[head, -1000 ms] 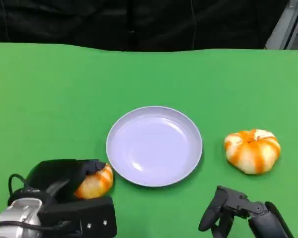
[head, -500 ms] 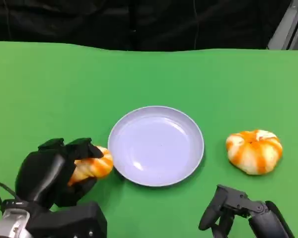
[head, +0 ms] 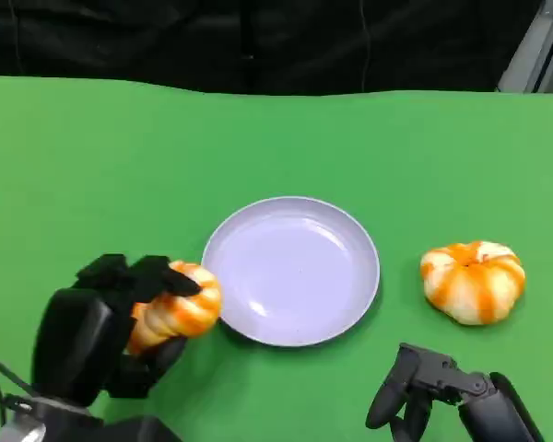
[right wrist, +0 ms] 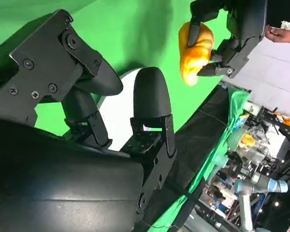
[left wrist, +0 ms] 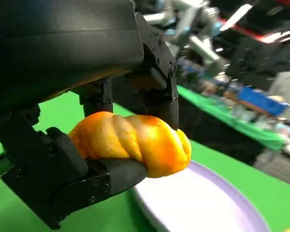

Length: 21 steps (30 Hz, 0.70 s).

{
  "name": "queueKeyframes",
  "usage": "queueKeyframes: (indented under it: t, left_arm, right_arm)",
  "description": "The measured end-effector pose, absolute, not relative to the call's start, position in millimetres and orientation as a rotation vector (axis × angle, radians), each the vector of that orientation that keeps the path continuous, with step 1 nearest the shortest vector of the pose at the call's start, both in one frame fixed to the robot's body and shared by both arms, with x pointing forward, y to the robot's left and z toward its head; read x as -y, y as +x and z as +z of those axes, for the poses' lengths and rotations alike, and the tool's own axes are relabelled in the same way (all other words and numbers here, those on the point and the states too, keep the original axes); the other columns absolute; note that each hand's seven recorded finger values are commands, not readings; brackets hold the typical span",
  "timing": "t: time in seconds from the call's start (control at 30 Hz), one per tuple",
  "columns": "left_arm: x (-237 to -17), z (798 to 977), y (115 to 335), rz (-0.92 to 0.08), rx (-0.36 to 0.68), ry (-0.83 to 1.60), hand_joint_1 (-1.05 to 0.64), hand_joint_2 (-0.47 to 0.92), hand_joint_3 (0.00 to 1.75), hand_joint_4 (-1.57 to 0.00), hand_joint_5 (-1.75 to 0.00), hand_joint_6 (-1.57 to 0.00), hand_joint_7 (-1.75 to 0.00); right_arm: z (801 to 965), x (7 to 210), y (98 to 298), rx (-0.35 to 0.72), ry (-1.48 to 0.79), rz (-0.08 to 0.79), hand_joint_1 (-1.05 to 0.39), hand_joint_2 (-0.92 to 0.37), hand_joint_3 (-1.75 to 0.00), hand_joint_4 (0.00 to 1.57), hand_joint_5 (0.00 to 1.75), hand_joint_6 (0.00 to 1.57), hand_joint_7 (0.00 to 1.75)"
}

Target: Grasp the bread from the table and place it into the plate.

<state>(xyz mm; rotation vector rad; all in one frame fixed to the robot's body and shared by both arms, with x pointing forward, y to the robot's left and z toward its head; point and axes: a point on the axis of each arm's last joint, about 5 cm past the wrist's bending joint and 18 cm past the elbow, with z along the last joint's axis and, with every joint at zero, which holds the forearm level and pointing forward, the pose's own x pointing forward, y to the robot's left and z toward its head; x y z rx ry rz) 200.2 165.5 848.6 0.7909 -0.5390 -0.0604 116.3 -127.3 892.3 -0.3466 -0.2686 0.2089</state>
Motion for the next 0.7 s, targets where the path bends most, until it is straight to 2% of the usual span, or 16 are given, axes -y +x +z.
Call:
queueKeyframes:
  t: [0.27, 0.37, 0.47, 0.57, 0.6, 0.7]
  left_arm:
    - [-150, 858.9, 214, -0.077, 0.682, 0.754, -0.13, 0.21, 1.59, -0.91, -1.75, -0.83, -1.46]
    - [-146, 864.2, 221, -0.086, 0.712, 0.746, -0.12, 0.1, 1.72, -0.93, -1.71, -0.85, -1.46]
    - [-136, 871.8, 230, -0.091, 0.74, 0.731, -0.12, 0.09, 1.72, -0.92, -1.74, -0.86, -1.46]
    - [-124, 876.3, 236, -0.108, 0.733, 0.729, -0.11, 0.14, 1.64, -0.92, -1.75, -0.84, -1.48]
    - [-119, 877.1, 237, -0.121, 0.726, 0.729, -0.11, 0.17, 1.56, -0.92, -1.75, -0.83, -1.53]
    - [-106, 879.1, 240, -0.157, 0.707, 0.726, -0.11, 0.17, 1.48, -0.93, -1.75, -0.81, -1.57]
  right_arm:
    - [891.0, 129, 114, 0.262, -0.345, 0.204, -0.01, -0.33, -1.38, 0.82, 1.75, 0.73, 1.39]
    - [890.0, 129, 112, 0.253, -0.342, 0.201, -0.04, -0.37, -1.34, 0.8, 1.74, 0.72, 1.41]
    - [889.5, 129, 110, 0.254, -0.343, 0.202, -0.05, -0.36, -1.35, 0.81, 1.74, 0.72, 1.4]
    - [889.5, 130, 110, 0.258, -0.345, 0.205, -0.04, -0.34, -1.38, 0.81, 1.74, 0.73, 1.39]
    - [889.4, 130, 110, 0.257, -0.345, 0.205, -0.04, -0.34, -1.38, 0.81, 1.74, 0.73, 1.39]
    - [889.4, 128, 109, 0.261, -0.345, 0.206, -0.05, -0.34, -1.39, 0.82, 1.74, 0.74, 1.39]
